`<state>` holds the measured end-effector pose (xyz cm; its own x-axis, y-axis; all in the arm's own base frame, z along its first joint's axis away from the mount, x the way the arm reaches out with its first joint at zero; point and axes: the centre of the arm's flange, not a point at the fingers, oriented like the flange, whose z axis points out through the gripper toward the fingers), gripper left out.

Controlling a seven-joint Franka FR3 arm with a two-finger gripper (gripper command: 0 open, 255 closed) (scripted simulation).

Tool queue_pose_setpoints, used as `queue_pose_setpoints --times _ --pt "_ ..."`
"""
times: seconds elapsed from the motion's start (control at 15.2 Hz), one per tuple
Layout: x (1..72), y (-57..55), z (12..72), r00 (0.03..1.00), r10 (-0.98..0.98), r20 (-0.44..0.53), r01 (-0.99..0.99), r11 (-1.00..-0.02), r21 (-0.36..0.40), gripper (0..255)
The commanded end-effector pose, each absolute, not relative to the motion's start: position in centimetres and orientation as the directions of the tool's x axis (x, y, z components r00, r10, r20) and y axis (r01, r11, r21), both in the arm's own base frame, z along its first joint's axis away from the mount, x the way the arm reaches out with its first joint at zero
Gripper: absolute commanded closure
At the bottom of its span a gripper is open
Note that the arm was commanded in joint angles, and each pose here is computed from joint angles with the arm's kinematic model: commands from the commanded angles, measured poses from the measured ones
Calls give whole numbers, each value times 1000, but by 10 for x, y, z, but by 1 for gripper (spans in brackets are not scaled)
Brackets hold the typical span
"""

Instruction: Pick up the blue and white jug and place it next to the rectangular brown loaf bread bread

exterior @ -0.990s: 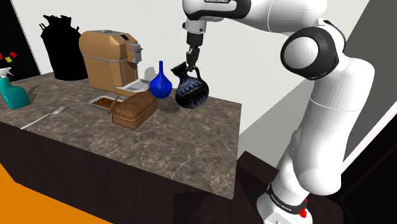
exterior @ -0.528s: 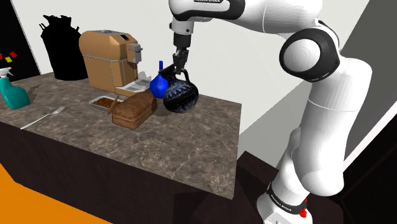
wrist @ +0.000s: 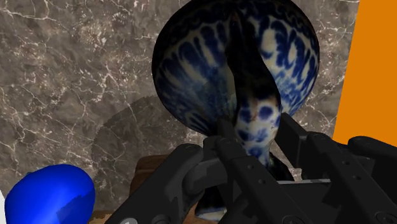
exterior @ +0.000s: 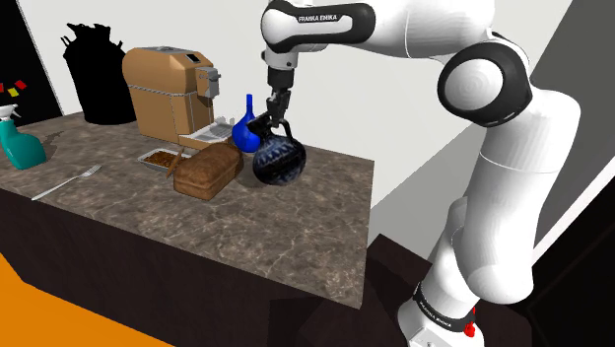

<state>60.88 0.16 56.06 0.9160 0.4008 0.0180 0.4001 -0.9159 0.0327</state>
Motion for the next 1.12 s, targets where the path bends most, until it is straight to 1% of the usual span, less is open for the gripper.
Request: queue_pose_setpoints --times 0.0,1.06 --pt "608 1 552 916 401 24 400 -916 35 255" --pt "608 1 468 916 401 24 400 -916 35 255"
